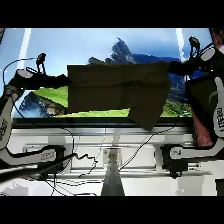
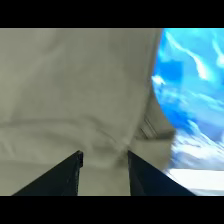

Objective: Fold the clothes and pants, and hang the long-sleeved shirts on hangers.

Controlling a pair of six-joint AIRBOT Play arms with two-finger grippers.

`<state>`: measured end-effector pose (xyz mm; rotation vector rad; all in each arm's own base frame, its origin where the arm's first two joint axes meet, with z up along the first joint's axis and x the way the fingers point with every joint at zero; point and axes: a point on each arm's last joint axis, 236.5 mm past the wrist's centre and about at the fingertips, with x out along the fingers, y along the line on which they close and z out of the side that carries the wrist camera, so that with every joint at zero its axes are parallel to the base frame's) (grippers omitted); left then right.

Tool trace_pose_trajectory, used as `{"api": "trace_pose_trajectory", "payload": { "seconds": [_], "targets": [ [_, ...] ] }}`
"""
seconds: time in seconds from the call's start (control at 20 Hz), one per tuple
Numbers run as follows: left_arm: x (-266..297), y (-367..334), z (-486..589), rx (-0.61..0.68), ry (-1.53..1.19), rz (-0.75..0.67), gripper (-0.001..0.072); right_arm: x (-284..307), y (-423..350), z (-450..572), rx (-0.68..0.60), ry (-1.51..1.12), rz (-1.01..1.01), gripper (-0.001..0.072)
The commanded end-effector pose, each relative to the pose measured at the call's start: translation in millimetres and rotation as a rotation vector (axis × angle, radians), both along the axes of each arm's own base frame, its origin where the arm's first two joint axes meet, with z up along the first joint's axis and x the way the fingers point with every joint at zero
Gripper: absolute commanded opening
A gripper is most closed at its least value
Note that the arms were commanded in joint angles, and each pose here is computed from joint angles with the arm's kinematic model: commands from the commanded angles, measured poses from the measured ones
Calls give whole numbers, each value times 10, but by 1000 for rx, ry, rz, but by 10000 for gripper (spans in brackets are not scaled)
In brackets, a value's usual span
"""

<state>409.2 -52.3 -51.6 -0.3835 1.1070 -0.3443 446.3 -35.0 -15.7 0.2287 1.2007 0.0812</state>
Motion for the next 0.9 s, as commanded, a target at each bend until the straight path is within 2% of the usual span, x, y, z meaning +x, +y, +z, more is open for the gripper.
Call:
{"api": "trace_pose_trajectory", "payload": {
  "seconds": [0.0,0.05,0.15,0.25,0.4,0.6,0.8,0.85],
  "targets": [
    [-198,154,226,71,-10,-61,467,-288,-252,156,-143,60,46,333],
    [-244,225,308,107,-24,-73,467,-383,-318,205,-179,82,55,329],
    [-329,299,518,151,-60,-89,464,-633,-362,269,-202,157,77,226],
    [-427,261,743,156,-94,-107,461,-966,-352,247,-165,281,83,220],
    [-637,161,1016,154,-120,-150,461,-1518,-259,145,-47,455,104,200],
    [-779,112,1215,161,-152,-170,461,-2032,133,-119,180,466,112,201],
    [-781,113,1230,145,-139,-137,461,-2384,510,-499,329,518,54,208],
    [-781,113,1230,145,-139,-137,461,-2424,574,-588,351,520,34,284]
  ]
}}
